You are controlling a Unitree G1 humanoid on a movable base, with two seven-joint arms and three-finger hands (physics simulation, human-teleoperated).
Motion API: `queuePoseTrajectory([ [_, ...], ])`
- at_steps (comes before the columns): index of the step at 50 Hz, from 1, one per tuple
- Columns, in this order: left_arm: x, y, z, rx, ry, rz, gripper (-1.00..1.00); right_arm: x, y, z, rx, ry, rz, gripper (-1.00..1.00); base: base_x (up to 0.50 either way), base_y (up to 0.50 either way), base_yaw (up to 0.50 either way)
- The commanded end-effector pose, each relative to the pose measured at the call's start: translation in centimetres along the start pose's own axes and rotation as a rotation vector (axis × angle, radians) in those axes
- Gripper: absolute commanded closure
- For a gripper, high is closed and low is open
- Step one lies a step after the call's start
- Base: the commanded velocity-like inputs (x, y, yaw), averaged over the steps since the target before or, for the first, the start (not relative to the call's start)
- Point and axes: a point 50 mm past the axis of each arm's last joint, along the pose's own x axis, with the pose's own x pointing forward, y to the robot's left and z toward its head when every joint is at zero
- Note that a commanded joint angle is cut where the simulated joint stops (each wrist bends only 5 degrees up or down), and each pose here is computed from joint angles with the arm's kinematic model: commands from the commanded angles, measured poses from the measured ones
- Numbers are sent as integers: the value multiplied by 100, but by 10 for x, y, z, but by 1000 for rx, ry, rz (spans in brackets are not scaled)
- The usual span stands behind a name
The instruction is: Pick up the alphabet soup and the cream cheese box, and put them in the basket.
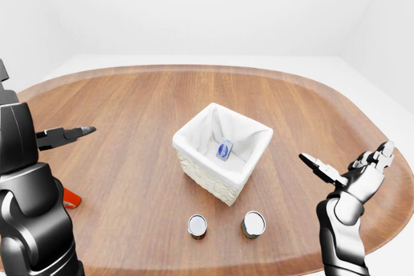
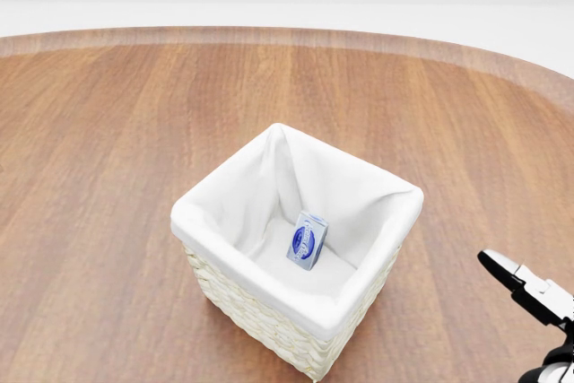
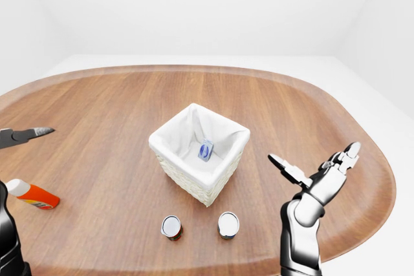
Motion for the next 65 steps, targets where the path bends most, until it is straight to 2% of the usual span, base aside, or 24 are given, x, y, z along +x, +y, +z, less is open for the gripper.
queuePoseTrajectory([
  [1, 3, 5, 1, 18, 0, 16, -100, -5, -5, -16, -71, 44, -21, -100, 0, 0, 0],
  [4, 2, 0, -1, 51, 5, -11, -100, -7, -5, -16, -78, 45, -21, -100, 0, 0, 0],
  [10, -1, -5, -3, 56, 18, -64, -100, -13, -5, -13, -88, 29, -10, -100, 0, 0, 0],
  [14, -1, -2, -4, 62, 22, -42, -100, -15, -5, -7, -90, 2, -7, -100, 0, 0, 0],
  [17, -1, -6, -5, 75, 24, -58, -100, -18, -5, -6, -94, -3, -4, -100, 0, 0, 0],
  [19, -1, -1, -4, 49, 25, -31, -100, -22, -4, -7, -116, -6, 8, -100, 0, 0, 0],
  [35, -1, -4, -5, 69, 27, -48, -100, -39, 8, -42, -279, 86, 106, -100, 0, 0, 0],
  [43, -2, -7, -7, 79, 33, -51, -100, -52, 18, -74, -433, 157, 209, -100, 0, 0, 0],
  [47, -1, -7, -5, 83, 26, -56, -100, -54, 16, -82, -442, 199, 216, -100, 0, 0, 0],
  [51, -1, -3, -5, 85, 26, -28, -100, -58, 13, -80, -424, 203, 214, -100, 0, 0, 0],
  [57, -1, -6, -6, 90, 29, -41, -100, -59, 10, -70, -454, 140, 219, -100, 0, 0, 0],
  [65, -1, -6, -5, 96, 25, -54, -100, -65, 3, -70, -464, 154, 243, -100, 0, 0, 0],
])
